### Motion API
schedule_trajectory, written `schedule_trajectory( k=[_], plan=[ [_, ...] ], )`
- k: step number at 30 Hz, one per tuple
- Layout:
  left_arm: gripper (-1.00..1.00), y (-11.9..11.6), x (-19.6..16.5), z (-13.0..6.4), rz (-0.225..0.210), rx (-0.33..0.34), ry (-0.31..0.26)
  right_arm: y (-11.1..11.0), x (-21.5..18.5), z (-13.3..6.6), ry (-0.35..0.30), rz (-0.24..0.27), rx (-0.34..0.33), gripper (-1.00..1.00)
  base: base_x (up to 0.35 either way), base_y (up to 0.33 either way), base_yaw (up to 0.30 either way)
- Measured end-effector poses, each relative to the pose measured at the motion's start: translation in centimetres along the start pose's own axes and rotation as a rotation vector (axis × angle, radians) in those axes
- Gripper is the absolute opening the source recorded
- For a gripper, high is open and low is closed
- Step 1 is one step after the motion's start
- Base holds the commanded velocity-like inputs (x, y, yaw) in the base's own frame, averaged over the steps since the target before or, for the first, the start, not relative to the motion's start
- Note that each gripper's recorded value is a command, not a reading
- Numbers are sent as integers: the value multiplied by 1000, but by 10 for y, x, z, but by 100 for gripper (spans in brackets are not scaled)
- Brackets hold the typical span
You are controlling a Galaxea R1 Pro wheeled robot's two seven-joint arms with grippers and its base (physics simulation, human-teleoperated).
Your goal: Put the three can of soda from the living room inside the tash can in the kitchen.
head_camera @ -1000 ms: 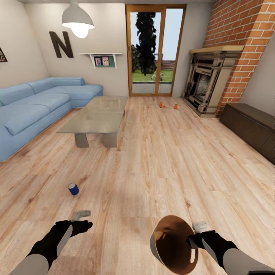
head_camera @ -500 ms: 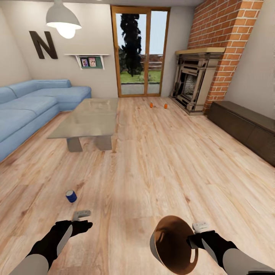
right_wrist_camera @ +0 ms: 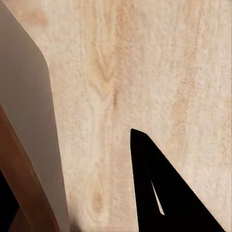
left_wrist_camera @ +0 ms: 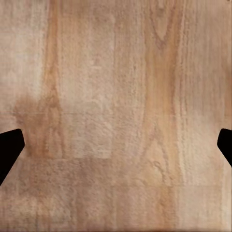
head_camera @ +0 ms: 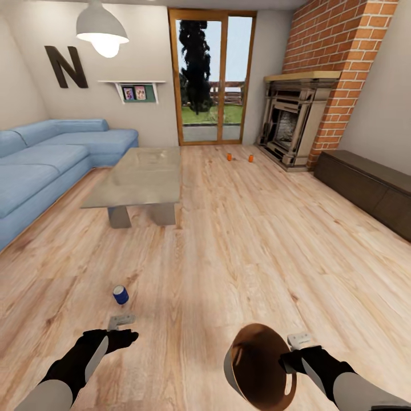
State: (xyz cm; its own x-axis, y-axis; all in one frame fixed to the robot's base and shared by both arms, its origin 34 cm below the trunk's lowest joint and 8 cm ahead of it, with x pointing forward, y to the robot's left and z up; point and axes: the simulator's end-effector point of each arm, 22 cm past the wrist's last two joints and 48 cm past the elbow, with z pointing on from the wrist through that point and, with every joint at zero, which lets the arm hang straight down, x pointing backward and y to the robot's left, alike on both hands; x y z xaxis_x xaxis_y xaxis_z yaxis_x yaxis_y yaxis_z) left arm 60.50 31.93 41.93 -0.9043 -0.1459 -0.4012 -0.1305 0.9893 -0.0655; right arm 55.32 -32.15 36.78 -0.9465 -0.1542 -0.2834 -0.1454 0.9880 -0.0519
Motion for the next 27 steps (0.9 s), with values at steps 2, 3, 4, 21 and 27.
schedule_trajectory(
  k=[2, 3, 4, 21, 27],
  plan=[
    [100, 0, 0, 0, 0, 0, 0, 0, 0, 0, 0, 0, -1, -100, 88, 309, 0],
    [100, 0, 0, 0, 0, 0, 0, 1, 0, 0, 0, 1, -1, -100, 109, 307, 0],
    [100, 0, 0, 0, 0, 0, 0, 1, 0, 0, 0, 0, -1, -100, 119, 307, 0],
    [100, 0, -1, 0, 1, 0, -4, 1, 0, 0, 1, 0, 0, -100, 199, 274, 0],
    [100, 0, -1, 0, 1, 0, -4, 1, 1, 0, 3, 0, -1, -100, 254, 230, 0]
  ],
)
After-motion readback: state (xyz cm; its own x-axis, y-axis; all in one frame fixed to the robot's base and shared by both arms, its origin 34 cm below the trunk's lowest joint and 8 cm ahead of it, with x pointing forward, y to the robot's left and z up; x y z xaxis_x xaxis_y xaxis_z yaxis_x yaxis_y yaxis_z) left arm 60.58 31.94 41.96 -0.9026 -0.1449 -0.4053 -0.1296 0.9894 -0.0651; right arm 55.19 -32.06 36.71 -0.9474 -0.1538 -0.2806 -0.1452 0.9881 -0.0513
